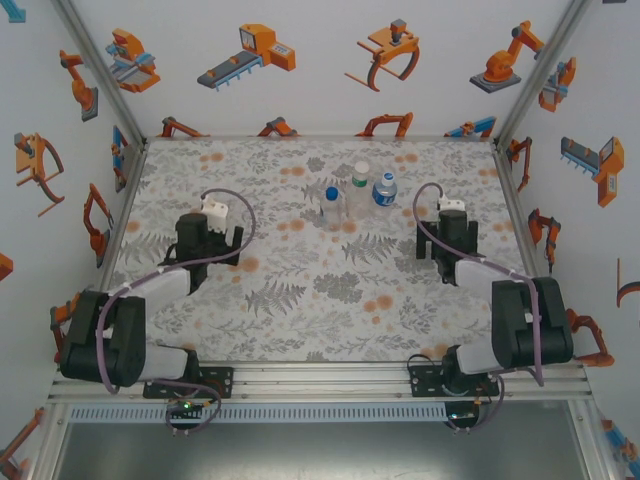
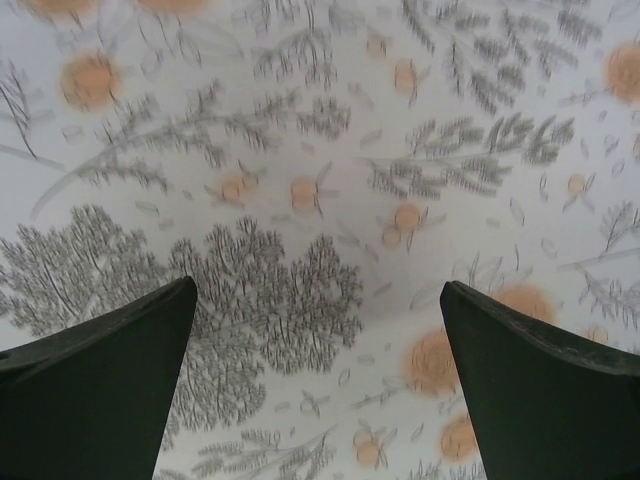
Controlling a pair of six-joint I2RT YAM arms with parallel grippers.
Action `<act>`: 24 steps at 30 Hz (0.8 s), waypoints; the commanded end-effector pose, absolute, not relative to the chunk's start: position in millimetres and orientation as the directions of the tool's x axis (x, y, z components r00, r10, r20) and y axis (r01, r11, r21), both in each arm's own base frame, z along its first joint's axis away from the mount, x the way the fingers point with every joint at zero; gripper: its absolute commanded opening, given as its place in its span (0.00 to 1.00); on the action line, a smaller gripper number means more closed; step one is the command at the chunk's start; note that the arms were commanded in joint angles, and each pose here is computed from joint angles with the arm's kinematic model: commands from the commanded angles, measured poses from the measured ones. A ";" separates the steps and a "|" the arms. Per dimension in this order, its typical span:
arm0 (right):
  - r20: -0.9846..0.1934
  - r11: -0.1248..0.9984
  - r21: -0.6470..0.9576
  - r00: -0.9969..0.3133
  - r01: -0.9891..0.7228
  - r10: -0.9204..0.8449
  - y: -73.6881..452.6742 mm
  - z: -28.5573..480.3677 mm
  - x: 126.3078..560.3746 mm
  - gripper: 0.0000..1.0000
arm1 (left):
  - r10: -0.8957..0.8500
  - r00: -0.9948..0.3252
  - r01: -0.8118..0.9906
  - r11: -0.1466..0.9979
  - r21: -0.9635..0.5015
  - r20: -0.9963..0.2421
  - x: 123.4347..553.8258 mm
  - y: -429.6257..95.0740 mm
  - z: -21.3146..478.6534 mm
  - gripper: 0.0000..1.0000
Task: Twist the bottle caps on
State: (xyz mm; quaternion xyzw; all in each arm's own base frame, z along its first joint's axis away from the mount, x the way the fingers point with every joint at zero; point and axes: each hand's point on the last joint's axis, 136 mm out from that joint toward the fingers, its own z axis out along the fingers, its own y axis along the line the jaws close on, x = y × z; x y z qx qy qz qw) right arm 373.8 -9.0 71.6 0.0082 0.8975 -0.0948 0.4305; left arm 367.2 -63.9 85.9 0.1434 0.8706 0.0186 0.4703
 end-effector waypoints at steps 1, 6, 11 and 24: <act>-0.877 0.990 -0.114 -0.476 0.082 -0.061 -10.5 102.4 399.0 0.99 | 0.197 -0.386 0.187 0.973 0.132 -0.901 387.8 -59.0 107.0 0.97; -0.906 0.993 0.001 -0.420 0.120 0.052 -28.9 94.5 402.5 0.99 | 0.142 -0.385 0.152 0.984 0.089 -0.912 392.1 -44.0 103.9 0.97; -0.940 0.998 0.041 -0.337 0.043 0.053 -19.9 91.0 393.9 0.99 | 0.055 -0.349 0.136 0.991 0.008 -0.935 388.3 -30.9 105.9 0.97; -0.935 0.993 0.038 -0.348 0.110 0.074 -30.7 88.7 392.0 0.99 | 0.002 -0.360 0.108 0.993 -0.040 -0.933 394.3 -19.7 89.9 0.97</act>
